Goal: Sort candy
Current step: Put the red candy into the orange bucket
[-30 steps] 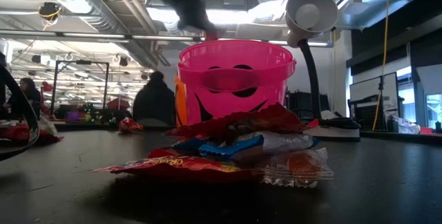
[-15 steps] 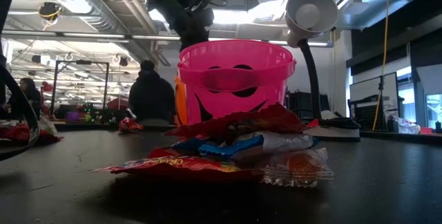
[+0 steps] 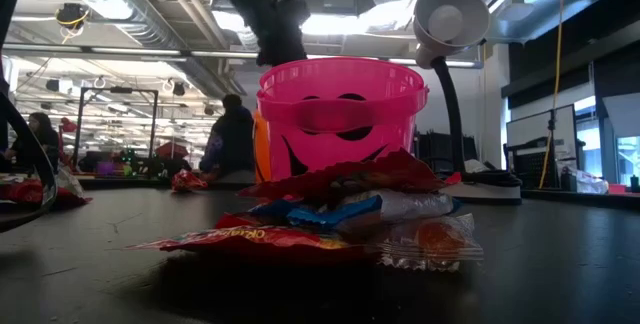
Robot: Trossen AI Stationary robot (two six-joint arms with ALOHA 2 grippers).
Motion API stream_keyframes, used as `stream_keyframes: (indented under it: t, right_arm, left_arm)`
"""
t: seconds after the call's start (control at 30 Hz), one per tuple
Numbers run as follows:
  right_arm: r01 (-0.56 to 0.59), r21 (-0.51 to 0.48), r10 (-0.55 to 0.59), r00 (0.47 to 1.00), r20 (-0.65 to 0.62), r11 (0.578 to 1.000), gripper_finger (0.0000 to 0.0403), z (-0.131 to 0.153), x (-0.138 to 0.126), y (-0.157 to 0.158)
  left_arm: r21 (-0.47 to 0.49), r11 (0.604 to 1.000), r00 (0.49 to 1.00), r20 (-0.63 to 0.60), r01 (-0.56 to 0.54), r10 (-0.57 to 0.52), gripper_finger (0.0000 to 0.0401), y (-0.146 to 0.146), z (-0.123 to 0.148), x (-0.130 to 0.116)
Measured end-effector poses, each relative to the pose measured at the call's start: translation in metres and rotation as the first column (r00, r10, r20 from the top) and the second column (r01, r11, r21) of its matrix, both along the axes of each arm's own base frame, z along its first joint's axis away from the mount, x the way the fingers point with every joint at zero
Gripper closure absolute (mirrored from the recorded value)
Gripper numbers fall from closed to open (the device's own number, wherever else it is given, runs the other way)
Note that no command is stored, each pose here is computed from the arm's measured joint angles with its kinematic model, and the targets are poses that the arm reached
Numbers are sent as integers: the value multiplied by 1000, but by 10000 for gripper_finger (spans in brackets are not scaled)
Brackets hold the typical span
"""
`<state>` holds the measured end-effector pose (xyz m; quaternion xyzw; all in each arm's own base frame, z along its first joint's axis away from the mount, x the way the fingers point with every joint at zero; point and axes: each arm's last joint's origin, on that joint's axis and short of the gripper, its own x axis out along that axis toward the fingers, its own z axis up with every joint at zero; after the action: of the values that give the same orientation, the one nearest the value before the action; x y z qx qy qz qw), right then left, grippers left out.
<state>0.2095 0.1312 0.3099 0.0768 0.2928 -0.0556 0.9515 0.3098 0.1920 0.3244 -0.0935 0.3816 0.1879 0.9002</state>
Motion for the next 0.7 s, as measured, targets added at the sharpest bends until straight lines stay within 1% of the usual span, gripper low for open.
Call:
stream_keyframes:
  t: [0.07, 0.17, 0.37, 0.5, 0.6, 0.7]
  right_arm:
    - [0, -1, 0, 1000, -1, 1000, 272, 0, 0, 0]
    - [0, -1, 0, 1000, -1, 1000, 272, 0, 0, 0]
    - [0, -1, 0, 1000, -1, 1000, 272, 0, 0, 0]
    - [0, -1, 0, 1000, -2, 1000, 272, 0, 0, 0]
    - [0, -2, 0, 1000, -2, 1000, 272, 0, 0, 0]
    - [7, -8, -7, 1000, 1, 1000, 272, 0, 0, 0]
  left_arm:
    - [21, 1000, 1000, -18, -22, 23, 229, -1, 15, -2]
    - [70, 997, 999, -13, -42, 43, 227, -6, 39, -3]
    - [120, 993, 999, -34, 11, -7, 228, -21, 76, -9]
    - [150, 989, 995, -103, 15, 0, 228, -26, 84, -24]
    - [150, 989, 994, -107, -12, 28, 228, -23, 90, -42]
    - [137, 989, 993, -103, -50, 65, 228, -16, 86, -60]
